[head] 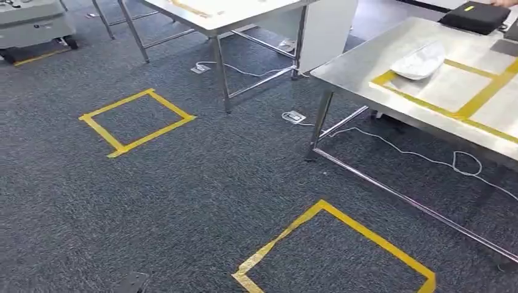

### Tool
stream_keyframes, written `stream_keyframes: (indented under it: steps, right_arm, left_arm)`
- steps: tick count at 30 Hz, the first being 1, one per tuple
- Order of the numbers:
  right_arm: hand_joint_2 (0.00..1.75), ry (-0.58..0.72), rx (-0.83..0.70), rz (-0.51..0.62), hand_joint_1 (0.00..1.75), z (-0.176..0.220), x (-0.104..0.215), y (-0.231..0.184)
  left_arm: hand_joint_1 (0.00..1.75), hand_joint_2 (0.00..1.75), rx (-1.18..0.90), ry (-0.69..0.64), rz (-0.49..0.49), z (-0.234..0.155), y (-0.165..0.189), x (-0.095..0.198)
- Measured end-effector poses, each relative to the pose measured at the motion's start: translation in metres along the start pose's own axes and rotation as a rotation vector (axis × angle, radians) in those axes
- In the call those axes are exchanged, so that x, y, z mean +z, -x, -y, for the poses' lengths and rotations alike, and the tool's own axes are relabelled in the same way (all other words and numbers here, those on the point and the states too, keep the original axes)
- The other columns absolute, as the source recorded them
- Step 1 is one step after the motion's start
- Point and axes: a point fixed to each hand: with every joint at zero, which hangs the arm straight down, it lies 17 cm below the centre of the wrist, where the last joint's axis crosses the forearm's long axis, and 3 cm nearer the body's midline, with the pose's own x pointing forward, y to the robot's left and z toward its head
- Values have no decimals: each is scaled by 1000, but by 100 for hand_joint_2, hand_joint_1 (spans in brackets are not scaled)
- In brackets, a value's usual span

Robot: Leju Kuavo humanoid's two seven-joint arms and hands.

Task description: Take the parts from the cabinet and place them on the table.

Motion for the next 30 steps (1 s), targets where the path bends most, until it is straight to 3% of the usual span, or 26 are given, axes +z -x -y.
stream_keyframes:
  steps: [27,30]
  right_arm:
    - [0,-14,20,9,0,-7,1,-2]
    - [0,-13,27,18,0,-5,0,-7]
  left_arm:
    - [0,0,2,14,-8,3,-9,-2]
    - [0,0,4,31,-32,9,3,1]
